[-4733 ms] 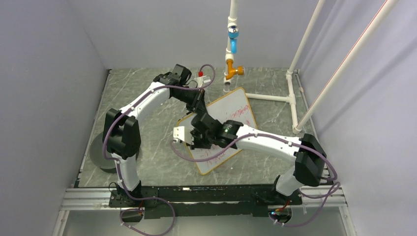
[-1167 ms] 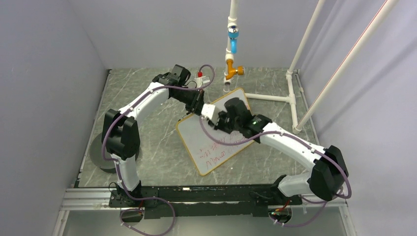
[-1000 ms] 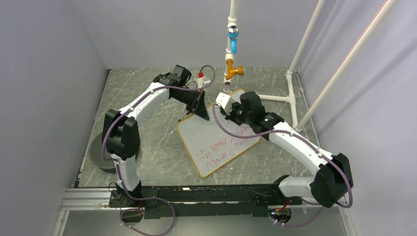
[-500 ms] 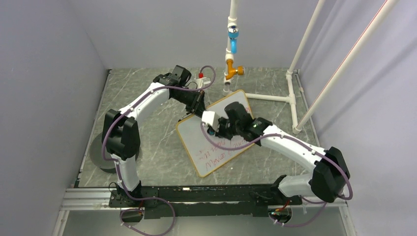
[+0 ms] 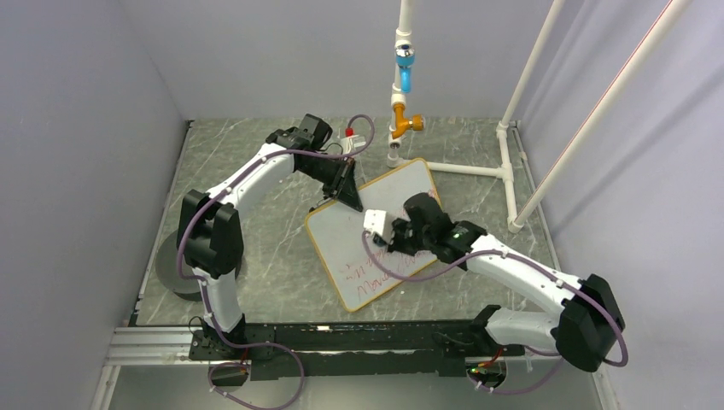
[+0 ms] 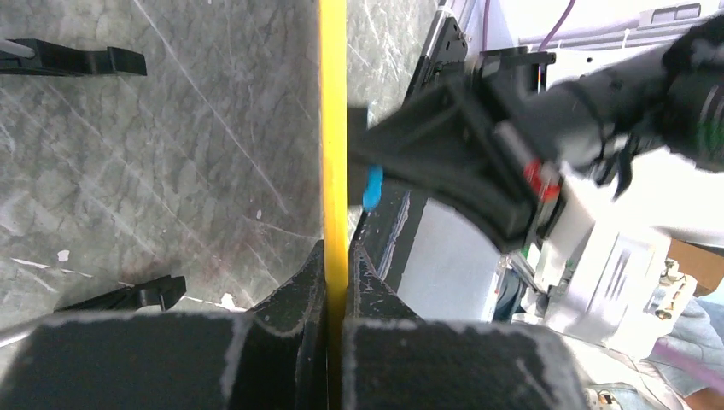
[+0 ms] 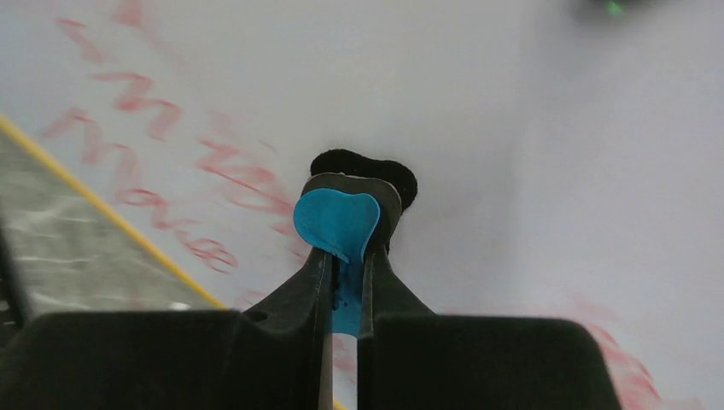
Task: Erase the whiteboard
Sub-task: Erase the whiteboard at the center of the board.
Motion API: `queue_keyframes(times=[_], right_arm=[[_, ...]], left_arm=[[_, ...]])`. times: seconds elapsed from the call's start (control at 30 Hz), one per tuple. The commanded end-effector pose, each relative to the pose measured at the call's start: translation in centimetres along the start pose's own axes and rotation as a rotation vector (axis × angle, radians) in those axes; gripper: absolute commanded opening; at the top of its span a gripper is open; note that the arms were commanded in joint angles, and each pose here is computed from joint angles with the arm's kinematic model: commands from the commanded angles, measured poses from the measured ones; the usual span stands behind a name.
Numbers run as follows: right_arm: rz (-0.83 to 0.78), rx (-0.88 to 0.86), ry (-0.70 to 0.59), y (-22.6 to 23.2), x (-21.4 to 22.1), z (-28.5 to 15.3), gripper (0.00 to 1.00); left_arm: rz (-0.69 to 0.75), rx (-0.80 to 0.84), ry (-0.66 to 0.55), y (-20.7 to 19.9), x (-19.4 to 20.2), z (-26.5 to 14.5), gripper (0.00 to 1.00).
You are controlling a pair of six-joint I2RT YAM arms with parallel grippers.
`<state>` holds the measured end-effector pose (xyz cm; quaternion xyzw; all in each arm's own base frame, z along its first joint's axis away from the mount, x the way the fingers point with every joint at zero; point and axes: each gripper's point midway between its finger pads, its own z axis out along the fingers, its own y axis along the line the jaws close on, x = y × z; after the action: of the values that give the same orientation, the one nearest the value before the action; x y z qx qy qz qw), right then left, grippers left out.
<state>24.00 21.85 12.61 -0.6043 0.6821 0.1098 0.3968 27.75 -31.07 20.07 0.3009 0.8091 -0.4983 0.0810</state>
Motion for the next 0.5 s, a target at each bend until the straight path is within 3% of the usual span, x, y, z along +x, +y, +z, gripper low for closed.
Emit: queue_keyframes(times=[0.0, 0.13, 0.23, 0.33, 0.47], right_arm=[[-0.058, -0.076, -0.076, 1.4, -4.1, 0.9, 0.00], [0.026, 0.132, -0.094, -5.9, -6.1, -0.4, 0.00], [0.052, 0.222, -0.062, -9.0, -3.8, -2.1, 0.00], [0.030, 0.214, 0.005, -7.7, -0.4, -2.5, 0.00], [0.033, 0.071, 0.023, -2.7, 1.9, -1.5, 0.00]], left_arm=[[0.107, 0.185, -0.059, -6.5, -1.3, -2.2, 0.00], [0.106, 0.186, -0.057, -6.4, -1.1, -2.2, 0.00], [0.110, 0.187, -0.057, -6.6, -1.1, -2.3, 0.00], [0.119, 0.188, -0.062, -6.9, -1.2, -2.5, 0.00], [0.124, 0.192, -0.064, -7.1, -1.2, -2.5, 0.00]])
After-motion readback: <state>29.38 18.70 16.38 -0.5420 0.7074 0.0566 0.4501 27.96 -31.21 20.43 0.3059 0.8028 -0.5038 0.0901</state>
